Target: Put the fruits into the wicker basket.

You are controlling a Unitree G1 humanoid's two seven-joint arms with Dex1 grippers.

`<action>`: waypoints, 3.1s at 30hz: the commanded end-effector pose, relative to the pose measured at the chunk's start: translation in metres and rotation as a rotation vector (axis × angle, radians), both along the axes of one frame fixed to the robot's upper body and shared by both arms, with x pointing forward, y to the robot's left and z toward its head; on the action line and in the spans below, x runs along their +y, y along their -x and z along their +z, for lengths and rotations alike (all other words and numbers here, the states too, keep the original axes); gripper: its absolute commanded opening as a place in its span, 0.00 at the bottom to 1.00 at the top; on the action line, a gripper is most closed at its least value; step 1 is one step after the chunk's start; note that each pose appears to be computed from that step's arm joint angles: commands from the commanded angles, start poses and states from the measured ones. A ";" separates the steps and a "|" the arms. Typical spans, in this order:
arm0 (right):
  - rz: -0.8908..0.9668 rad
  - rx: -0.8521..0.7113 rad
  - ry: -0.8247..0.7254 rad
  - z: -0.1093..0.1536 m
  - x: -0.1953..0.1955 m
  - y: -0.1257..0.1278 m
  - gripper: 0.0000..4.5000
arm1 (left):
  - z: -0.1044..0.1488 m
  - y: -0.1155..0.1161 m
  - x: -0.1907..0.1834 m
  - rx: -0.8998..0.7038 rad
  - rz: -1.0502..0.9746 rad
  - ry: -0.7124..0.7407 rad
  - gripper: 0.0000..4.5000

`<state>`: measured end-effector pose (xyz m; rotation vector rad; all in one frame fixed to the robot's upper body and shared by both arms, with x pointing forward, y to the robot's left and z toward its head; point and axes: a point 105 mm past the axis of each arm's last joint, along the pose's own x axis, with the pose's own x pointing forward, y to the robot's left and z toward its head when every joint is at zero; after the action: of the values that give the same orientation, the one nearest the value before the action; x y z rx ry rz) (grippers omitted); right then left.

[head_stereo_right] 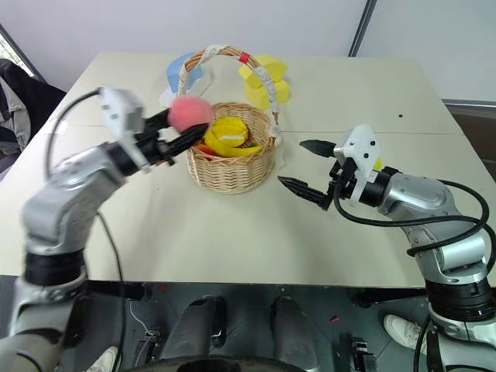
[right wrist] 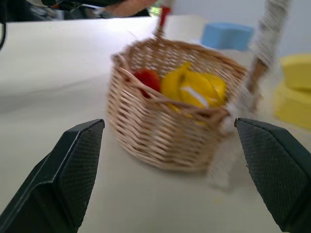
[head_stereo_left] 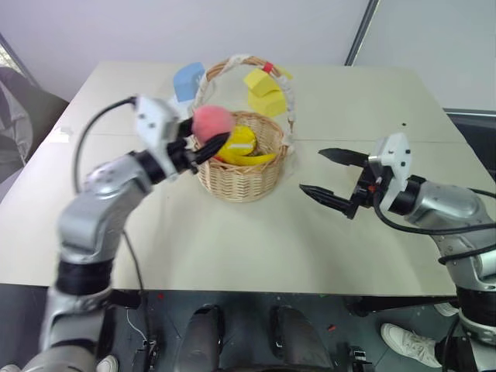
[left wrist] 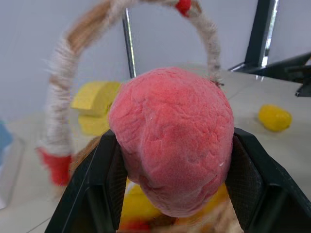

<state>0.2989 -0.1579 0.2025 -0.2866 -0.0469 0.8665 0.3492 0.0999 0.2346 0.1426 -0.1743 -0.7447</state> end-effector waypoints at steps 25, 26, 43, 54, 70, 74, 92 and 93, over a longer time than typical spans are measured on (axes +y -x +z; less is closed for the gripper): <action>-1.081 0.335 -0.184 -0.059 -0.127 -0.080 1.00 | -0.005 0.066 -0.035 -0.065 -0.428 -0.058 0.98; -1.092 0.348 -0.197 -0.061 -0.127 -0.081 1.00 | -0.005 0.066 -0.035 -0.064 -0.427 -0.058 0.98; -0.350 -0.083 0.143 0.007 -0.028 -0.035 0.44 | -0.022 0.054 0.041 0.002 -0.182 -0.012 1.00; 0.037 -0.077 -0.032 0.040 0.127 -0.031 0.44 | -0.029 0.061 0.079 0.020 -0.061 0.019 1.00; 0.203 -0.163 -0.150 0.059 0.141 -0.008 0.99 | -0.025 0.065 0.061 0.000 -0.077 0.047 1.00; 0.168 -0.072 -0.225 0.047 0.111 -0.002 0.99 | -0.025 0.064 0.058 0.002 -0.094 0.053 1.00; -0.235 -0.094 -0.370 0.042 0.086 -0.090 0.46 | -0.021 0.067 0.037 -0.009 -0.164 0.073 1.00; -0.233 -0.098 -0.374 0.043 0.085 -0.089 0.34 | -0.021 0.067 0.036 -0.008 -0.165 0.074 1.00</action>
<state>0.3924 -0.0716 0.2233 0.0114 -0.1753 0.5919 0.2887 0.1414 0.2047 0.0528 -0.1833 -0.8810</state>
